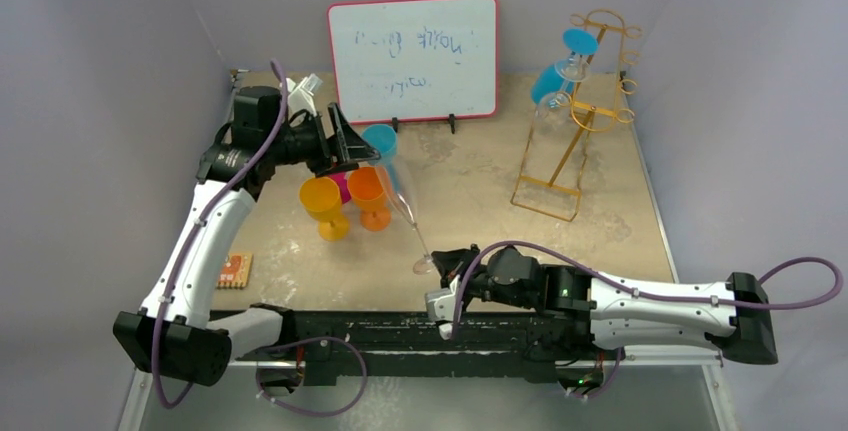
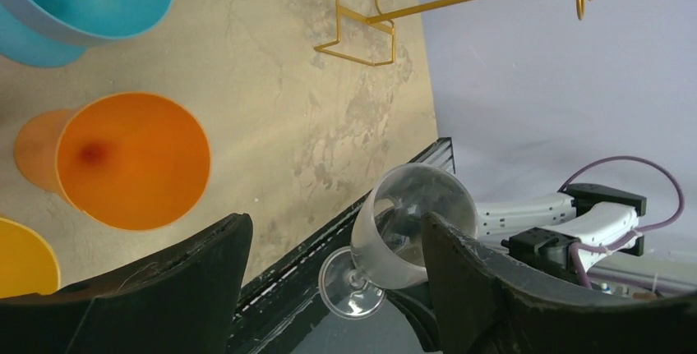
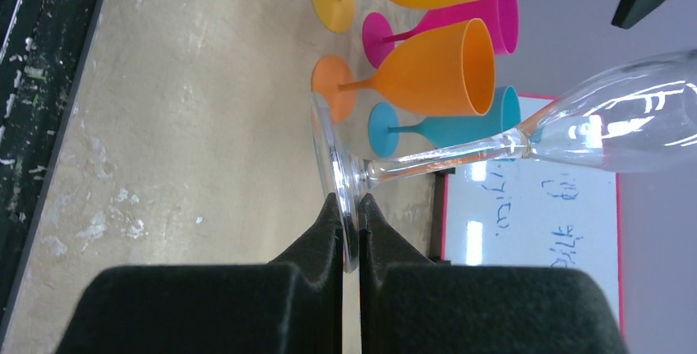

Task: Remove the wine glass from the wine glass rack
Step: Place the wine glass at the center of the board.

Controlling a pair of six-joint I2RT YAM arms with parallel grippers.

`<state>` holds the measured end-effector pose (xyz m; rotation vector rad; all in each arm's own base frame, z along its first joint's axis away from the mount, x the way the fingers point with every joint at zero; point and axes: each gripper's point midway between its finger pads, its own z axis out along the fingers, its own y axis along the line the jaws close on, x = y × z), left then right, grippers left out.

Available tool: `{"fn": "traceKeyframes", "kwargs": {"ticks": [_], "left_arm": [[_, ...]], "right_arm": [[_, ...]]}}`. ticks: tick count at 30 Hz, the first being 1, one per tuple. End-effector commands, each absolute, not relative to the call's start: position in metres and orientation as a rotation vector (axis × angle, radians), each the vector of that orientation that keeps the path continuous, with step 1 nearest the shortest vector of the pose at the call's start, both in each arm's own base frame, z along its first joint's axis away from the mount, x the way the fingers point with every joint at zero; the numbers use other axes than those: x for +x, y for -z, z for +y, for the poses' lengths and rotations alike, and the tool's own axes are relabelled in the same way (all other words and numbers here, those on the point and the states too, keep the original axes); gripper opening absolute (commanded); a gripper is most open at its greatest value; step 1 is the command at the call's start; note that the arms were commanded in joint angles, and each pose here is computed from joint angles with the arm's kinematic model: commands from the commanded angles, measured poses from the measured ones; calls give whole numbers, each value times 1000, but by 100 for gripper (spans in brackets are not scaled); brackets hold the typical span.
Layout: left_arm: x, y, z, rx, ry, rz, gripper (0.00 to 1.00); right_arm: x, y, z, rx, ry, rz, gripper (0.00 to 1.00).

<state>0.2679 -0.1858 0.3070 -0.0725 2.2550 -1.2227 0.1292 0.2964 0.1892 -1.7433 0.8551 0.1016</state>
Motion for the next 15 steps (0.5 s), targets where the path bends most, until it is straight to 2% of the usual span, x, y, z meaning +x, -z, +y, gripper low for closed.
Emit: {"fn": "traceKeyframes", "kwargs": {"ticks": [1, 10, 15], "left_arm": [[261, -322, -186, 73, 1186, 2226, 74], [240, -305, -206, 224, 1167, 2294, 69], [233, -297, -216, 300, 1162, 2321, 60]], "right_arm": [[135, -228, 298, -1682, -48, 792, 0], [139, -229, 293, -1720, 25, 750, 0], [144, -230, 292, -1738, 90, 723, 0]]}}
